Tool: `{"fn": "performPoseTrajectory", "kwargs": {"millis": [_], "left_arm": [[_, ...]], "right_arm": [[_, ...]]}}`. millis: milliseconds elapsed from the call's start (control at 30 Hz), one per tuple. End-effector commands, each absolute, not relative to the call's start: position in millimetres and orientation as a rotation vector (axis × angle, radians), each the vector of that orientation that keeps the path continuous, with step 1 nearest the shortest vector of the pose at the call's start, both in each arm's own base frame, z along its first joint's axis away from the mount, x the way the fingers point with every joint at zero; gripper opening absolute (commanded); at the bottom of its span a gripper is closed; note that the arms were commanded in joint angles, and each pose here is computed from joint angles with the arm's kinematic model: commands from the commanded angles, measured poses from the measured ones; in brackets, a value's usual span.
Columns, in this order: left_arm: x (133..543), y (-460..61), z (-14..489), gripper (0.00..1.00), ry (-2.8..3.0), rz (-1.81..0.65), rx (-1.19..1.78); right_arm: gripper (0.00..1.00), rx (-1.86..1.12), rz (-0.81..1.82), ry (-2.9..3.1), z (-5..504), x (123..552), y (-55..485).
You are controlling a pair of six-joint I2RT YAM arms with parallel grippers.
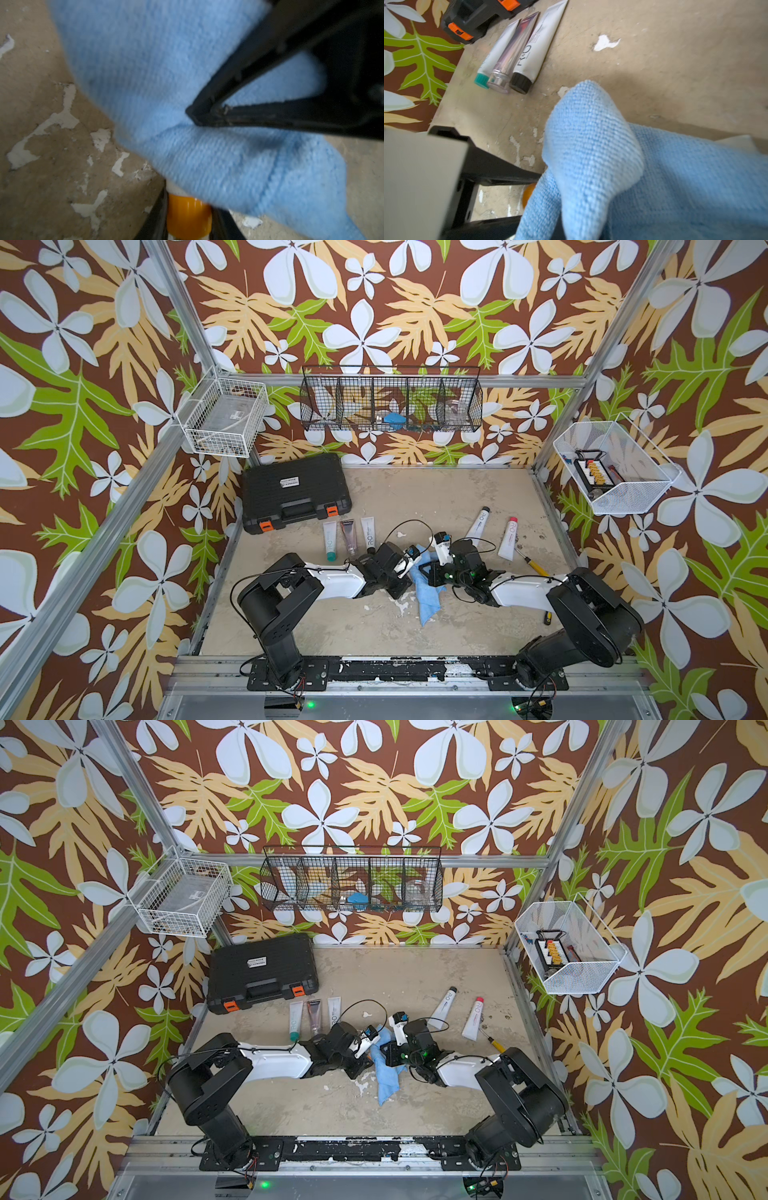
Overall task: Wipe the surface of the toothpaste tube
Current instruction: Wipe the dirt from the toothpaste tube.
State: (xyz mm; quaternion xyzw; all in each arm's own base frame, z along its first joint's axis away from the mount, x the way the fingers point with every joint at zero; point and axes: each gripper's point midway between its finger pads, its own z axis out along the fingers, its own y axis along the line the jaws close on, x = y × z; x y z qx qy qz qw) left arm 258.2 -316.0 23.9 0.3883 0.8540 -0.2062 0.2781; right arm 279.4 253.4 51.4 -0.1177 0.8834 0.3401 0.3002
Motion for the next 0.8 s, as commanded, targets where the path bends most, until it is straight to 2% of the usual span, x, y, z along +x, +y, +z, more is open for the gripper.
{"fn": "performPoseTrajectory", "kwargs": {"millis": [0, 100, 300, 767], "left_arm": [[263, -315, 27, 0.28, 2.28, -0.544, 1.025], [263, -315, 28, 0.28, 2.278, -0.545, 1.022], [262, -315, 29, 0.28, 2.272, -0.55, 1.025], [262, -315, 30, 0.28, 2.267, -0.551, 1.026]], "right_arm": [[0.0, -0.317, 1.01, 2.352, 58, 268, 268], [0.0, -0.325, 1.019, 2.335, 63, 269, 271], [0.0, -0.337, 0.873, 2.357, 55, 282, 259], [0.0, -0.117, 0.637, 2.434, 31, 327, 169]]}}
